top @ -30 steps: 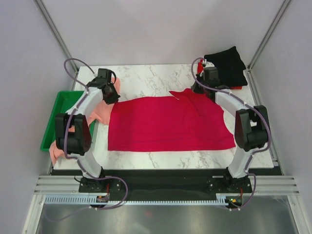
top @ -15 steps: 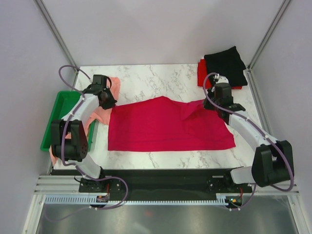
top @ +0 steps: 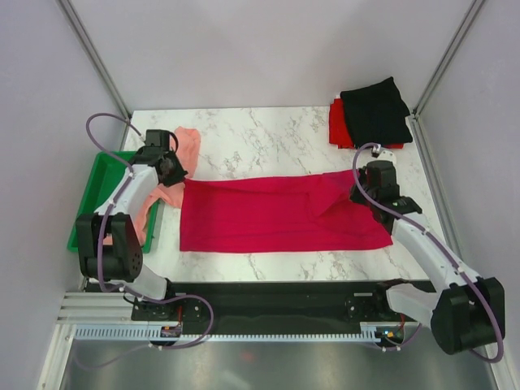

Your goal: Fold and stack the t-shirts

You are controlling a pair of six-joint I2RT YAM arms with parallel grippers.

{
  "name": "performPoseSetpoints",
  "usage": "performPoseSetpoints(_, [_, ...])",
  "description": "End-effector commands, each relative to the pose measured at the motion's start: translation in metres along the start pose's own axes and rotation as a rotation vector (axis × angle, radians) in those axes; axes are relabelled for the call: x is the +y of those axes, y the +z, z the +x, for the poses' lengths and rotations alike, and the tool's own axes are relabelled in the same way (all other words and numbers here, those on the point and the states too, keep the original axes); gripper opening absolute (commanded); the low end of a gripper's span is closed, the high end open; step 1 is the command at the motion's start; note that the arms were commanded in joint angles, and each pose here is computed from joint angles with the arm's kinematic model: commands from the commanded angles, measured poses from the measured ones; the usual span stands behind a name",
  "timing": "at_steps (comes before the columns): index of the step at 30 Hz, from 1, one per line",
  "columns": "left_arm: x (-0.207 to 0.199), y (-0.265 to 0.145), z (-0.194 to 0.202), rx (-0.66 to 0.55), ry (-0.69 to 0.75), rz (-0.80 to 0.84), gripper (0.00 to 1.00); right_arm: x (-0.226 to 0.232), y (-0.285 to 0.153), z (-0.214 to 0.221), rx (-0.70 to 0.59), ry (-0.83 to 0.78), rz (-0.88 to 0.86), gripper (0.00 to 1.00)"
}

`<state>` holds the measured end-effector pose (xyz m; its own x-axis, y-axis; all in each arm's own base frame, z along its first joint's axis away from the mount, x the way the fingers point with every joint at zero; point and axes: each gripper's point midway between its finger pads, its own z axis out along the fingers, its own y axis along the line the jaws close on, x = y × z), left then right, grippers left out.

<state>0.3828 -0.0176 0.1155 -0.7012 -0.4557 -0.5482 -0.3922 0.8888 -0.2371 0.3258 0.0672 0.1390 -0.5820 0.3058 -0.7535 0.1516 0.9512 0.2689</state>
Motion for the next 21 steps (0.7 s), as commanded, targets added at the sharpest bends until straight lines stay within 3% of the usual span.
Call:
performPoseSetpoints(1, [0.009,-0.007,-0.016,-0.081,0.042,-0.028,0.02,-0.016,-0.015,-0.009,-0.084,0.082,0.068,0.00])
performPoseSetpoints(21, [0.018,-0.005,0.012,-0.030,-0.005,-0.028,0.02,-0.055,-0.034,0.022,-0.118,0.227,0.158,0.00])
